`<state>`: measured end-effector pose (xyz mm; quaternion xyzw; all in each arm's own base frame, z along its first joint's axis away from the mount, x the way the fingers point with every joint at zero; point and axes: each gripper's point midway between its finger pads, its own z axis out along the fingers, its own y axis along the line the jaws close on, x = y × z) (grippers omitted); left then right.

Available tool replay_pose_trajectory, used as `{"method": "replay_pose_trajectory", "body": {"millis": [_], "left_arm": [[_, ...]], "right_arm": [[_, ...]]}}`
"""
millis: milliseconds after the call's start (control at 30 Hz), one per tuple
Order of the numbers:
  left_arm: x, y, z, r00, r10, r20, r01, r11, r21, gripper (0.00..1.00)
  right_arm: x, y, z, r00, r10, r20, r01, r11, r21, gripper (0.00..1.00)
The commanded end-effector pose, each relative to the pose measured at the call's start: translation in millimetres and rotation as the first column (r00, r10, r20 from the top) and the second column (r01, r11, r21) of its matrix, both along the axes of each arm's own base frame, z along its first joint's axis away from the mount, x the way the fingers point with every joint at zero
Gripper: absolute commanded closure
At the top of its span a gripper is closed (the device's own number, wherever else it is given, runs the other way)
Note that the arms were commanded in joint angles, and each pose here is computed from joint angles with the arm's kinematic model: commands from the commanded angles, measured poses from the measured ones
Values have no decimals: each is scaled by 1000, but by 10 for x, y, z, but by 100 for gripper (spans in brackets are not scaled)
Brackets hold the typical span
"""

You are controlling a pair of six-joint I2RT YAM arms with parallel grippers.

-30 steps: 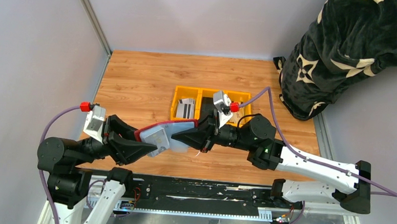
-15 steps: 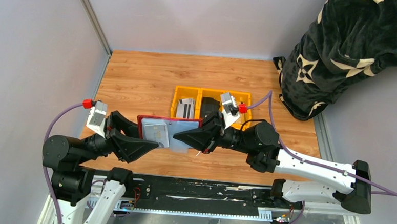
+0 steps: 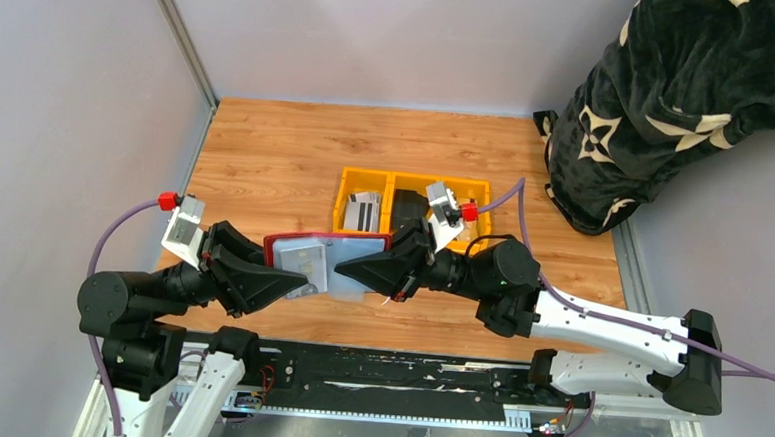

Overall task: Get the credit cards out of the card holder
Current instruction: Remove the credit card from the card holder.

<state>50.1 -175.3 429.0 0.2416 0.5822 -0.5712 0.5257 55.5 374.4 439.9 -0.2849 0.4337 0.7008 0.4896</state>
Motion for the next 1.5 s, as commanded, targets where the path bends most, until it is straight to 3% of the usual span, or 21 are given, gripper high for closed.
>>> {"method": "replay_pose_trajectory", "body": {"millis": [0, 100, 233, 367, 433, 567, 767, 933, 1200, 1467], "left_arm": [[45, -23, -2, 999, -25, -23, 24, 1000, -9, 72], [79, -19, -1, 1000, -11, -21, 11, 1000, -6, 82], [144, -12, -42, 1000, 12, -16, -11, 1000, 15, 94], [271, 36, -171, 996, 84, 9, -85, 991, 99, 99], [359, 76, -276, 992, 130, 6, -129, 980, 154, 100], [565, 175, -491, 972, 232, -35, -217, 945, 246, 100], [694, 242, -584, 953, 298, -54, -271, 920, 283, 100], [583, 185, -482, 970, 242, -39, -225, 941, 254, 100], [270, 38, -262, 997, 72, -33, -66, 985, 160, 100], [122, -6, -172, 999, -3, -37, 7, 992, 124, 100]], "right_arm": [[-84, -38, 130, 1000, 26, 5, -26, 998, 57, 97], [-68, -53, 109, 1000, 12, 0, -12, 999, 40, 88], [1, -102, 14, 999, -33, -19, 33, 999, -6, 66], [235, -326, 28, 980, -198, -19, 196, 978, -71, 37], [350, -499, 114, 956, -292, 11, 291, 951, -105, 32], [458, -751, 286, 923, -385, -1, 383, 918, -104, 32], [129, -346, 247, 989, -147, -27, 142, 980, -138, 37], [15, 67, 33, 997, -11, -78, -6, 977, -212, 37], [99, 153, -224, 992, -48, -114, 15, 962, -271, 38], [148, 201, -282, 990, -67, -124, 30, 959, -283, 41]]}}
